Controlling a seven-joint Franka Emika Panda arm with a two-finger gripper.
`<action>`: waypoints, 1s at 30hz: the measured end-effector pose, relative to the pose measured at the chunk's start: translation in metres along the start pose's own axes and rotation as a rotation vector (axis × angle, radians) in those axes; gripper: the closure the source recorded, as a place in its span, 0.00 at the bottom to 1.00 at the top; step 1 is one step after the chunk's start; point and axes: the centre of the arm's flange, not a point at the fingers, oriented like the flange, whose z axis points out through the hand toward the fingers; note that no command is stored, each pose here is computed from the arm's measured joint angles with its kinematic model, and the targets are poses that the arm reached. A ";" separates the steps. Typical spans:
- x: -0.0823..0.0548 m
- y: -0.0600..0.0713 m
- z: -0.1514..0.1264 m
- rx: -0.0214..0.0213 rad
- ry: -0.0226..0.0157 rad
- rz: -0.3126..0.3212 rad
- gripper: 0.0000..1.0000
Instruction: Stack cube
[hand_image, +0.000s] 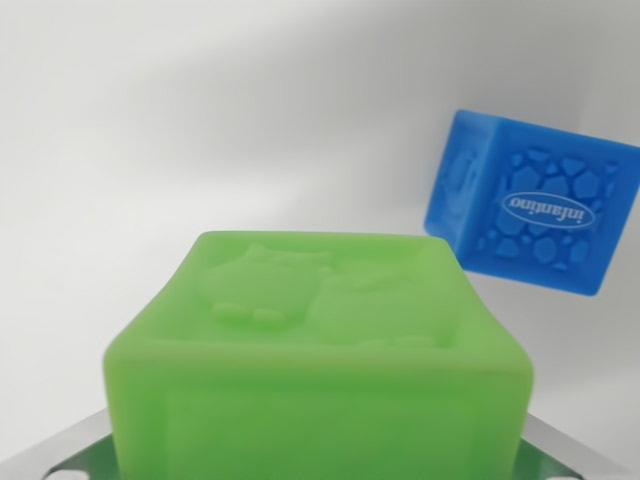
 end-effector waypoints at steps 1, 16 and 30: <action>0.002 0.001 0.000 0.0002 0.0001 0.006 1.00; 0.026 0.014 -0.002 0.0030 0.0010 0.081 1.00; 0.050 0.027 -0.004 0.0028 0.0018 0.152 1.00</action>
